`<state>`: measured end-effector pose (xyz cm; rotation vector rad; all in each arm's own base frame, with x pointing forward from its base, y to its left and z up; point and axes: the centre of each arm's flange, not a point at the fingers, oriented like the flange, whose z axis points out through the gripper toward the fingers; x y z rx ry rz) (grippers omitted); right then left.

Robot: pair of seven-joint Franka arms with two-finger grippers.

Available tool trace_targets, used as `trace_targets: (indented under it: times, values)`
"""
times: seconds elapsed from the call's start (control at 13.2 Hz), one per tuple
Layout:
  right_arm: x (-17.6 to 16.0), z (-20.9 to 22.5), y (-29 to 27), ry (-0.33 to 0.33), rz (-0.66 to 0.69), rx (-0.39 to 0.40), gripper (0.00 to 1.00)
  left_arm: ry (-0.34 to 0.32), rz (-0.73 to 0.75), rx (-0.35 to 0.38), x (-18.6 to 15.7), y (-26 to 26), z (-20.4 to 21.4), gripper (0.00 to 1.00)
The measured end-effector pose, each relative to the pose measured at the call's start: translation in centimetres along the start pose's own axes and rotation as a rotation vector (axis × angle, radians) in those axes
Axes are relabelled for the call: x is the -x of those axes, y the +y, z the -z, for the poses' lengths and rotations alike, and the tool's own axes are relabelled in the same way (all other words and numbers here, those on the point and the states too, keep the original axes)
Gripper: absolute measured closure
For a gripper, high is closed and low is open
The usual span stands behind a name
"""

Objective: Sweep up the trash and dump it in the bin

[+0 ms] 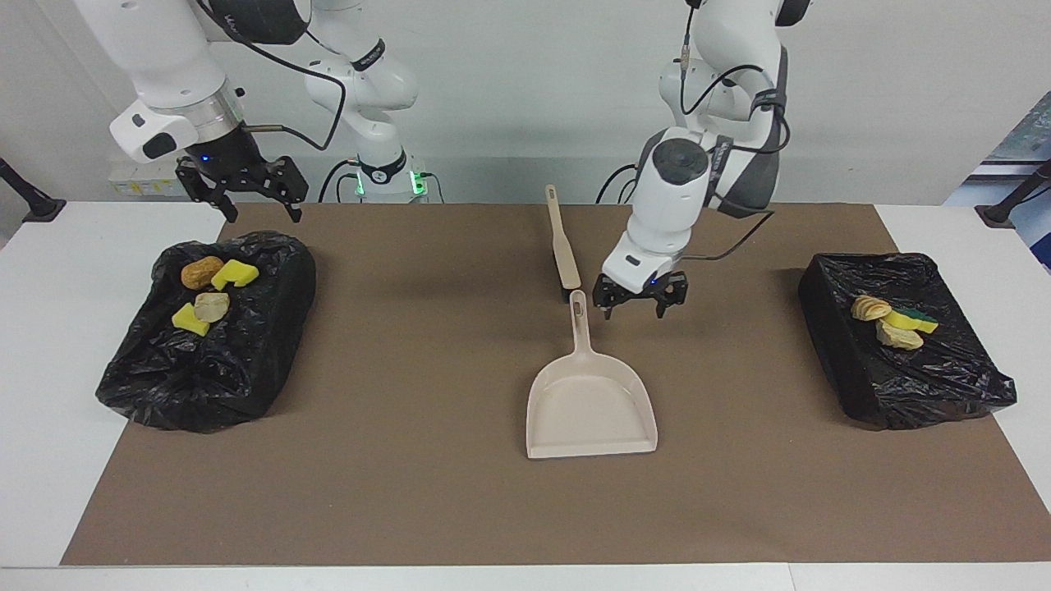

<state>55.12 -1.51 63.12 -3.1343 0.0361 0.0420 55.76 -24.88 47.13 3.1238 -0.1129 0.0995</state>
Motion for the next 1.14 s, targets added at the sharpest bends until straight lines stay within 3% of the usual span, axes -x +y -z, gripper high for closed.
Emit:
trace_targets:
  times: [0.23,0.61,0.84,1.14]
  values:
    - [0.0,0.0,0.0,0.000,0.000,0.000,0.00,0.064,-0.058,0.000,0.1,-9.0,7.9,0.00]
    - [0.0,0.0,0.0,0.000,0.000,0.000,0.00,-0.005,-0.157,-0.021,2.7,-16.6,19.5,0.00]
    - [0.0,0.0,0.0,0.000,0.000,0.000,0.00,-0.017,-0.147,-0.022,3.6,-18.3,23.2,0.00]
    - [0.0,0.0,0.0,0.000,0.000,0.000,0.00,0.001,-0.147,-0.023,3.6,-18.5,24.3,0.00]
